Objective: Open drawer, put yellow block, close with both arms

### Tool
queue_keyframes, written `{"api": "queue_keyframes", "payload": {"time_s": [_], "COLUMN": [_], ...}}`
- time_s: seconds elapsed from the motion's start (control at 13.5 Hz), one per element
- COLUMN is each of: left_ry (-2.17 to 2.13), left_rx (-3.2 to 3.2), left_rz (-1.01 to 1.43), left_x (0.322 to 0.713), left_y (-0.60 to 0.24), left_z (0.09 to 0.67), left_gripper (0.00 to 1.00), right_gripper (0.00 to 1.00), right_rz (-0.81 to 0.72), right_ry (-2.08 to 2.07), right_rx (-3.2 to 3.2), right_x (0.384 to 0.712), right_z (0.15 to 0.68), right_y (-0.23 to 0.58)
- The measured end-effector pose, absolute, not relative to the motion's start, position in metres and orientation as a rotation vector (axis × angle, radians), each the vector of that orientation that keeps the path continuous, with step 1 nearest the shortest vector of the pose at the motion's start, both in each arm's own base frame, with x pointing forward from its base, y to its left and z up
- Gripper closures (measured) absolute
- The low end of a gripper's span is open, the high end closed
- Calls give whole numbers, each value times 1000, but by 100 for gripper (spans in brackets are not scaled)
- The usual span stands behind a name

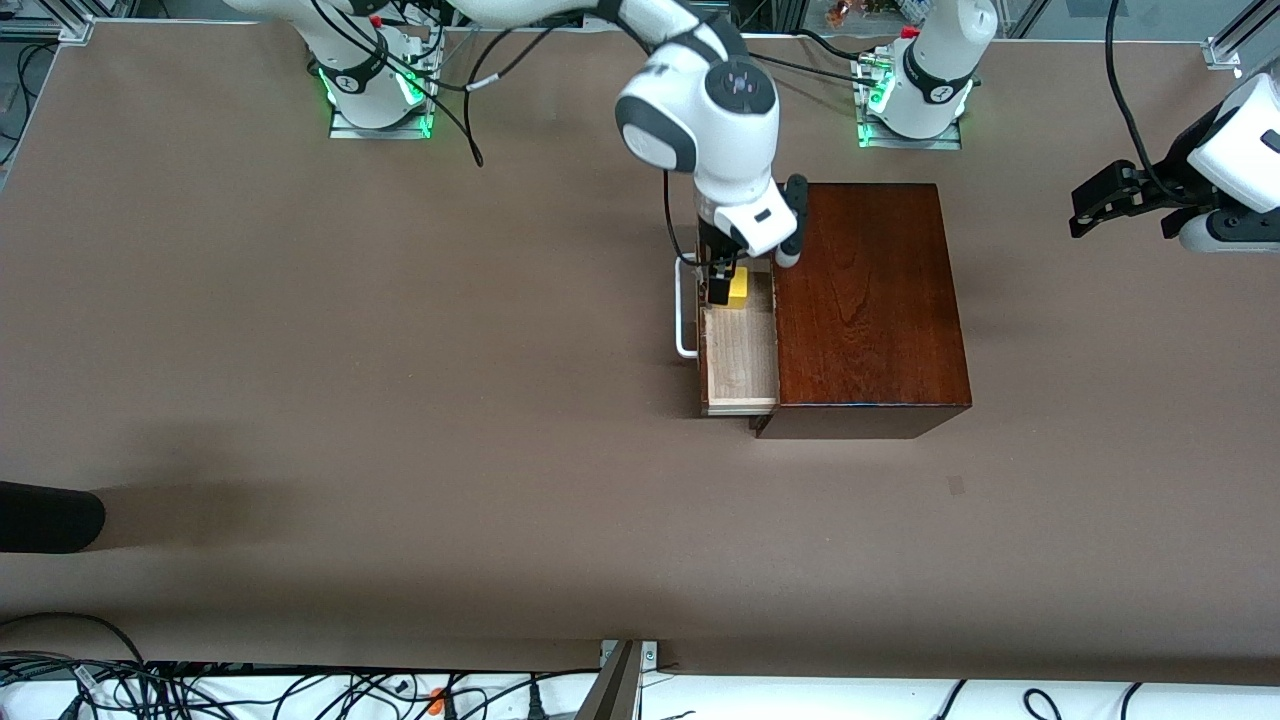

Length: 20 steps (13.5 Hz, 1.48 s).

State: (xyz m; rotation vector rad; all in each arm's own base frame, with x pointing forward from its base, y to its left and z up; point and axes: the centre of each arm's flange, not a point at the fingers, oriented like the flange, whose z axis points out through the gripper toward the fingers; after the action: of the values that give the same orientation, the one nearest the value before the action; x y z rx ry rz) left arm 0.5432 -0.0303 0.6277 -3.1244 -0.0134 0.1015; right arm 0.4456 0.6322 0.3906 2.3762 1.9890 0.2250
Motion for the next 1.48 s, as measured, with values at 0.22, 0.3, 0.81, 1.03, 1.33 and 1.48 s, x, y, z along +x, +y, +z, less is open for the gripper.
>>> {"api": "queue_keyframes", "payload": {"time_s": [0.22,0.3,0.81,1.03,1.33,1.48], "left_ry": [-8,-6,349,614,1049,1354], "left_rx": [-3124,-3123,-3187,-3227,-3219,-3148], "left_rz": [110,118,333,369,249,160], "left_x": [544,545,543,539,539,537], "left_y": [-31,-32,-141,-233,-337,-370], "left_z": [626,623,578,543,484,462], "left_gripper": [0,0,0,0,0,0], "right_gripper": [0,0,0,0,0,0], "right_rz": [260,292,275,188,78,22], "right_ry": [1877,1813,1252,995,713,516], "right_rx": [2493,2550,2930,3111,3224,3265], "right_x": [478,503,620,649,625,594], "right_z": [460,480,586,596,601,605], "right_y": [589,561,335,224,136,118]}}
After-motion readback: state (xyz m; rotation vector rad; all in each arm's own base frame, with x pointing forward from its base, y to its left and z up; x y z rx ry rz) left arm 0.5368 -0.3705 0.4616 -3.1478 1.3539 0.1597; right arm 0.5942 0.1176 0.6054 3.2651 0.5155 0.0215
